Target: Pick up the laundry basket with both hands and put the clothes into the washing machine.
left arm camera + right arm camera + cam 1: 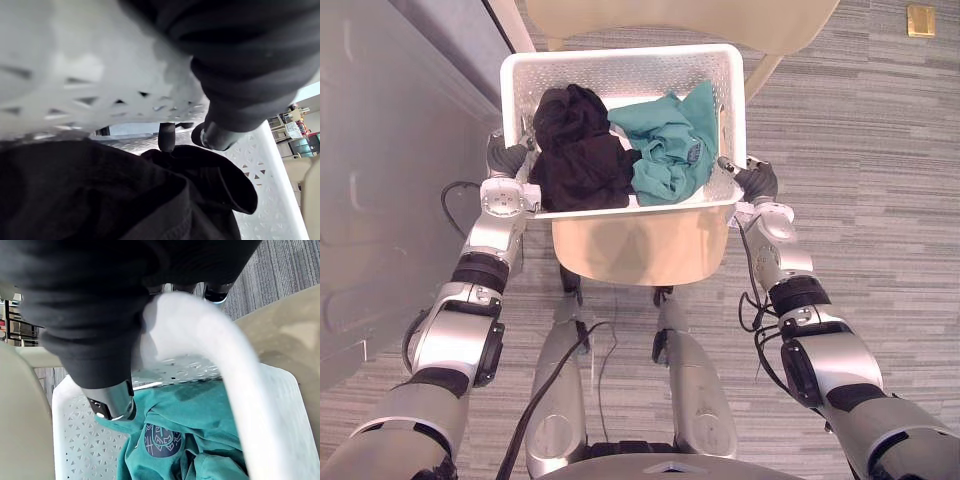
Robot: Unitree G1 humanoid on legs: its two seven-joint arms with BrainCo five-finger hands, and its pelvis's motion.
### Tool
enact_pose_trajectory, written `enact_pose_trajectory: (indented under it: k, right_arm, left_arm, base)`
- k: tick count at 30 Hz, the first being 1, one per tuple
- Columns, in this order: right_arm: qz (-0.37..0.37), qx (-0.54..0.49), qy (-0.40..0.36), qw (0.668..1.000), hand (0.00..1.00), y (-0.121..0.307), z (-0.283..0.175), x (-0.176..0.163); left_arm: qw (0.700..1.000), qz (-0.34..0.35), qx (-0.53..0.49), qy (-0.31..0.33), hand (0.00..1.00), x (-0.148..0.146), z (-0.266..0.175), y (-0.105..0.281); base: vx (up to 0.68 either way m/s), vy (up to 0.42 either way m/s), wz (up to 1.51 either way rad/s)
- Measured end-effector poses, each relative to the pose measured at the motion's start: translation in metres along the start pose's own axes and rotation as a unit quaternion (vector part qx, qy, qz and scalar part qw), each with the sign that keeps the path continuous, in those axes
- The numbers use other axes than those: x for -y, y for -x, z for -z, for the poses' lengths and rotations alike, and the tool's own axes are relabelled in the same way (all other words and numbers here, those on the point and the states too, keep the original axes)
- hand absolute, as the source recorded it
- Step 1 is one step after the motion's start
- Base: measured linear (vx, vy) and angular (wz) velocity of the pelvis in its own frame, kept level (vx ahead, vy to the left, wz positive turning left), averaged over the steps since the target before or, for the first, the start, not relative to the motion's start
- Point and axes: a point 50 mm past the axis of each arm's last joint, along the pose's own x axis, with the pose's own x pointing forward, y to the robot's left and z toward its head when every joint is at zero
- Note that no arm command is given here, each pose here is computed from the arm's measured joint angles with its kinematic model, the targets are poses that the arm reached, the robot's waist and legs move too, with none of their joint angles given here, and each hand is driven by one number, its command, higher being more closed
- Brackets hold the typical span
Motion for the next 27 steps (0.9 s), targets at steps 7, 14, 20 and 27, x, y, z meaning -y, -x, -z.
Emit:
enact_pose_trajectory:
  k: [7,14,20,27]
  right_arm:
    - [0.009,-0.034,0.007,0.999,0.0,0.01,0.024,0.009]
    - [0.007,-0.105,0.026,0.994,0.0,0.036,0.07,0.023]
    - [0.007,-0.175,0.042,0.984,0.0,0.057,0.104,0.03]
    - [0.003,-0.2,0.057,0.978,0.0,0.06,0.112,0.033]
  left_arm:
    - [1.0,0.007,0.009,-0.002,0.0,0.007,-0.004,0.001]
    - [0.998,0.043,0.037,-0.022,0.0,0.02,-0.007,0.006]
    - [0.994,0.083,0.04,-0.052,0.0,0.028,0.004,0.014]
    - [0.994,0.071,-0.067,-0.046,0.0,0.017,0.062,0.024]
  base:
    - [-0.02,-0.013,0.0]
    - [-0.03,-0.017,0.02]
    - [0.0,-0.003,-0.01]
    - [-0.03,-0.027,-0.02]
